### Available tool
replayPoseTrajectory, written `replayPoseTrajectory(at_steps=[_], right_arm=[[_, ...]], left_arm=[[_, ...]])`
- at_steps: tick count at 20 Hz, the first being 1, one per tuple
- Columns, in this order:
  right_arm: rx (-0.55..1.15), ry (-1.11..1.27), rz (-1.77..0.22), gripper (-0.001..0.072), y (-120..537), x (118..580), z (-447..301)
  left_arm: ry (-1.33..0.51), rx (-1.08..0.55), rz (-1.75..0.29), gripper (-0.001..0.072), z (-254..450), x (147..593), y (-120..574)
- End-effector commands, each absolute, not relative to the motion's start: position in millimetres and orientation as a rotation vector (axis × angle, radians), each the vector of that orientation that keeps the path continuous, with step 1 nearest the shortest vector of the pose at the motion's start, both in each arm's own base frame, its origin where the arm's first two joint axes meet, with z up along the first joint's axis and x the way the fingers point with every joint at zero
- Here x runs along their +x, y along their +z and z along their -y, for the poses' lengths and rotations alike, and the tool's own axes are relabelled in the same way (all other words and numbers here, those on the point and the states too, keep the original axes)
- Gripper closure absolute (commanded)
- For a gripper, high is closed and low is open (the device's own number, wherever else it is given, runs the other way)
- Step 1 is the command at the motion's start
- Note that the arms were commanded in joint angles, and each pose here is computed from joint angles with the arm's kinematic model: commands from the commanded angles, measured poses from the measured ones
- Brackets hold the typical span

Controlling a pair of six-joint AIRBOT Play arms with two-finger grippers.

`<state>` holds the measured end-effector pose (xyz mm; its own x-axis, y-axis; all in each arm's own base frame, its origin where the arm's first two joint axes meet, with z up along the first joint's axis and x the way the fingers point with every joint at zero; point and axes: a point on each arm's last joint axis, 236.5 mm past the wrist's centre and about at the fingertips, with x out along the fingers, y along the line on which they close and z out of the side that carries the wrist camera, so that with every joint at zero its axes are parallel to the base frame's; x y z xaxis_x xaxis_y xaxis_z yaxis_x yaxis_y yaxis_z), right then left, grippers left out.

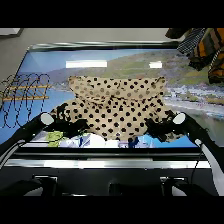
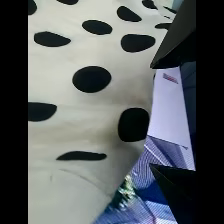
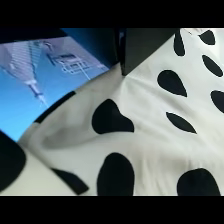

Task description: Fold the clothes and pants, and hang the long-sleeved shirts on hangers.

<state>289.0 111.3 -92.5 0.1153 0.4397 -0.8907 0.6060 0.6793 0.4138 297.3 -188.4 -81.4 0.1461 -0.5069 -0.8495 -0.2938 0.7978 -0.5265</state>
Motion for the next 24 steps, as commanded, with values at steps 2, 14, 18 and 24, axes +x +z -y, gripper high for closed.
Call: replayPoseTrajectory(at_steps=[2,14,18,24], right_arm=[[0.892,-0.158,-1.496,0.0693,-81,286,-108],[0.719,-0.009,-1.636,0.0695,8,178,-110],[0.822,-0.072,-1.579,0.0695,46,139,-111],[0.900,-0.113,-1.551,0.0694,31,190,-115]], left_arm=[[-0.136,-0.709,-1.400,0.0036,190,311,-90],[-0.170,-0.464,-1.586,0.0691,143,215,-12],[-0.244,-0.444,-1.600,0.0691,168,173,23],[-0.270,-0.459,-1.563,0.0692,179,229,46]])
